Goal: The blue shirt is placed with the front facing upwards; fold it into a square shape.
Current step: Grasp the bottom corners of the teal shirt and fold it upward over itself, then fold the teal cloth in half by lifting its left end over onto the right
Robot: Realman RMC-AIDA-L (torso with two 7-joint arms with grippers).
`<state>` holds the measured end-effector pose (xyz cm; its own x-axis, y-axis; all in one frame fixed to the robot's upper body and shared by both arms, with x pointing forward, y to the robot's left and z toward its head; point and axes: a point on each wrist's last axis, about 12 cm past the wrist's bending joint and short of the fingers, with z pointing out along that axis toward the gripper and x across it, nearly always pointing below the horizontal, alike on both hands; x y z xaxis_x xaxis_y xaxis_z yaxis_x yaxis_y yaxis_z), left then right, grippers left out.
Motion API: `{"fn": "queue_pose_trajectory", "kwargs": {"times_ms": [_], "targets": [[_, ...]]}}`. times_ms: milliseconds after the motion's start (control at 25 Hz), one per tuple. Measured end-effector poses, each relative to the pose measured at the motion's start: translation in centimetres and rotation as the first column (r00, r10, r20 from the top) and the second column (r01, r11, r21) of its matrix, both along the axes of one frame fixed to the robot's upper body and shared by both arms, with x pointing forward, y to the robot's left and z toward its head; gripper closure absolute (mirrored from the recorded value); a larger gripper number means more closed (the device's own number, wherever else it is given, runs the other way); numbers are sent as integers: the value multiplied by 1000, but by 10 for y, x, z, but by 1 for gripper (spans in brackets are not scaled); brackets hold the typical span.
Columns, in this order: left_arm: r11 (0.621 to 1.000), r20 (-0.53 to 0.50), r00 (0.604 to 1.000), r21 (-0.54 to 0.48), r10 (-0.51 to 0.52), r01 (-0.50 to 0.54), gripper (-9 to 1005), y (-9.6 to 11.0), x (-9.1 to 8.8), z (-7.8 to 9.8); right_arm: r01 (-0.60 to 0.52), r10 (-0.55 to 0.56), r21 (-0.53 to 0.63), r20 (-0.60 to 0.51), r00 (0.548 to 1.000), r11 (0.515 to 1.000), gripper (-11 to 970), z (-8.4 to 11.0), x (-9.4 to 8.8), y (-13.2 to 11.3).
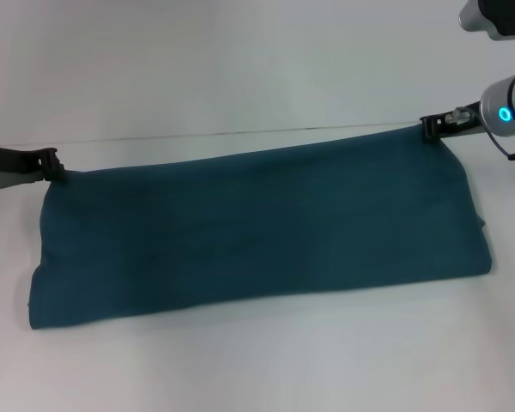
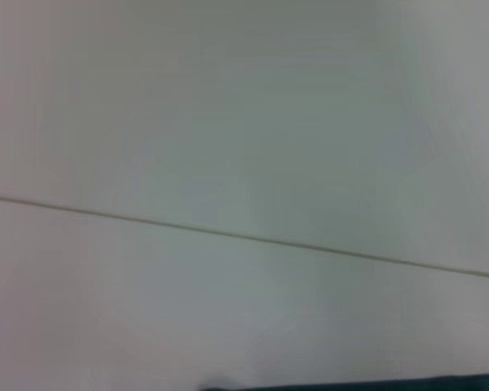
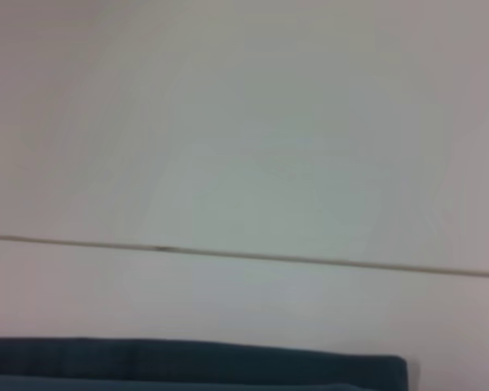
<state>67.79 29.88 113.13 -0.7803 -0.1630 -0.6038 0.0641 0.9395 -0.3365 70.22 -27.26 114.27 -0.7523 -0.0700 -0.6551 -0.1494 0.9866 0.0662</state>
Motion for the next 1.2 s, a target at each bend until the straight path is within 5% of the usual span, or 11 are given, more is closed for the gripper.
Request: {"fn": "queue_pose_trajectory", "kwargs": {"times_ms": [360,760,920,1200], "targets": [[1000,20,1000,-8,19,-19,962,0,2,1,-20,20,-8,12,1000,1000,923,3,3,9],[993,37,993,-54,108,-106,783,9,2,1,8,-8,-17,28,1000,1000,910,1,2,-2],[991,34,992,-61,119,-117,698,10,2,1,28,-27,-21,46,999,999,691,8,5,-11],[988,25,991,-73,135,-133,550,14,-1,0,43,-43,48,-10,999,998,473,24,6,-22]]}}
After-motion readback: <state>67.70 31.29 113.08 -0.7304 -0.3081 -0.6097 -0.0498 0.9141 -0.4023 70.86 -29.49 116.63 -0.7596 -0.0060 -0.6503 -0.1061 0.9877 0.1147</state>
